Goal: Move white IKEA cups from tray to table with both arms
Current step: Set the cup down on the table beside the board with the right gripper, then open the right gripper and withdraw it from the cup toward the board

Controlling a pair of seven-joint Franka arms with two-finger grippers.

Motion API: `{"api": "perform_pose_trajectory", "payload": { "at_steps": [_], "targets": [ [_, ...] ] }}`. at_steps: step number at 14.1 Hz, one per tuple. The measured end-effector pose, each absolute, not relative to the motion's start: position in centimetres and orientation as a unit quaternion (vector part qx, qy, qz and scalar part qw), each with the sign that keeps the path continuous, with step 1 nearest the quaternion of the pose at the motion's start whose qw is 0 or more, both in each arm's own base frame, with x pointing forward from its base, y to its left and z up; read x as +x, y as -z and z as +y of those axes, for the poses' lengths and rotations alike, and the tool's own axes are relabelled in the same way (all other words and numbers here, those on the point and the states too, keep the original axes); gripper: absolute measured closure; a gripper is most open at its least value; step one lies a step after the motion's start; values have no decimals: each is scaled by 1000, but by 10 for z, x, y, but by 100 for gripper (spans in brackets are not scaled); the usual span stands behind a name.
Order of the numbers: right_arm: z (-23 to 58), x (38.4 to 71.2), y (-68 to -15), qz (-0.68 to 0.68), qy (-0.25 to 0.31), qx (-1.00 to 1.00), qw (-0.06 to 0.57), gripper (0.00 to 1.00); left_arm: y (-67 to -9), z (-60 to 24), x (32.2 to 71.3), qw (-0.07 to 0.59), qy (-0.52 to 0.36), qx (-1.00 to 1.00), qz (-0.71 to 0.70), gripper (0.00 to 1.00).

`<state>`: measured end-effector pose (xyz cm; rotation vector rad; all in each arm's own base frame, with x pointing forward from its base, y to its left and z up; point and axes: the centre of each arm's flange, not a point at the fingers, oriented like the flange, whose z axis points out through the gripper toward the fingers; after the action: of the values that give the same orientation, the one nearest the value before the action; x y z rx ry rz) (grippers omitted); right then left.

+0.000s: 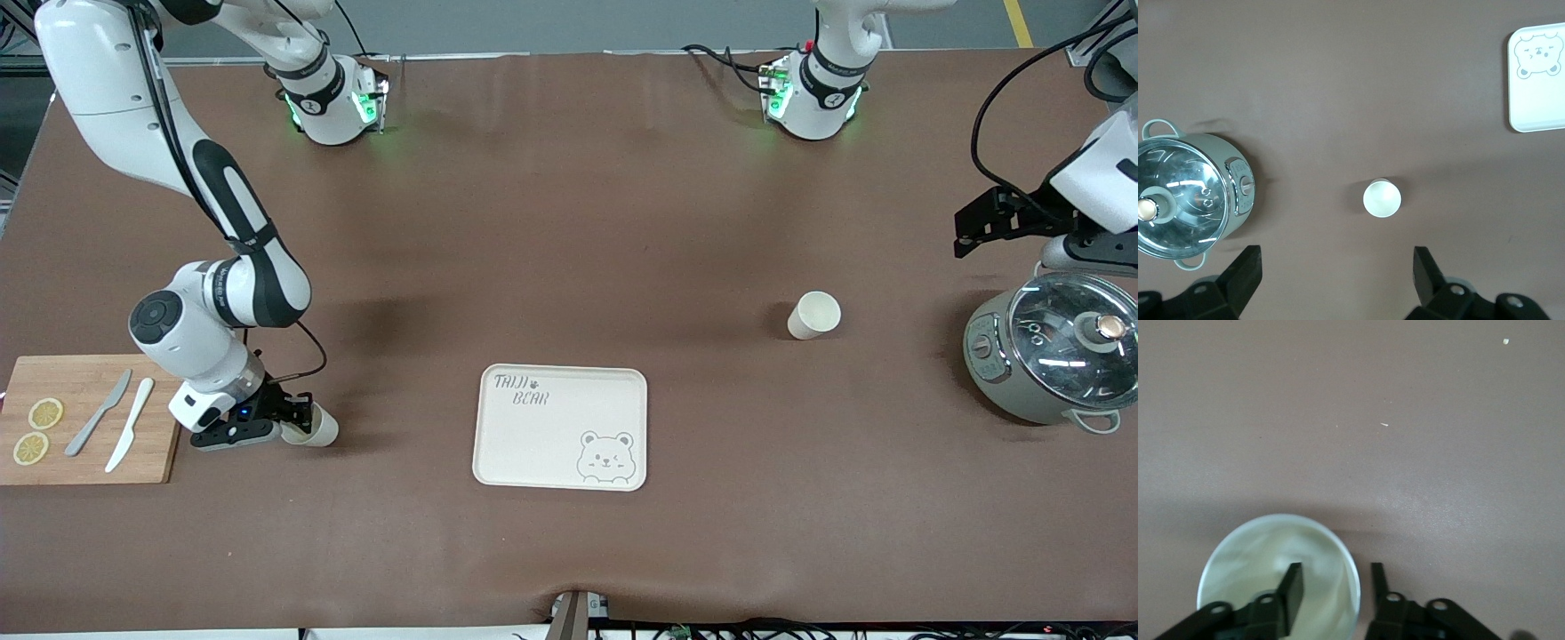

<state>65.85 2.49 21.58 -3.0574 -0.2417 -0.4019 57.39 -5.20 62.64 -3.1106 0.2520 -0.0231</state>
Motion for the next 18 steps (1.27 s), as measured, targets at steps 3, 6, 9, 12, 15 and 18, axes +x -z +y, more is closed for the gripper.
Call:
{"api": "perform_pose_trajectory", "payload": {
  "at_steps": [3,6,9,12,15,18],
  "targets": [
    [24,659,-216,-78,130,-988,24,15,-619,-53,576,10,0,-996,85,0],
    [24,659,-216,-77,130,-988,24,0,-616,-53,577,10,-3,-996,94,0],
    [22,657,-217,-84,118,-989,24,0,-615,-54,577,10,-3,-996,94,0],
    [15,656,-230,-86,102,-991,24,0,-615,-54,577,10,-3,-995,95,0],
    [12,655,-252,-87,87,-992,26,0,-615,-54,577,10,-3,-995,95,0],
    [10,656,-276,-87,73,-993,28,0,-615,-54,577,10,-3,-995,95,0]
  ]
}}
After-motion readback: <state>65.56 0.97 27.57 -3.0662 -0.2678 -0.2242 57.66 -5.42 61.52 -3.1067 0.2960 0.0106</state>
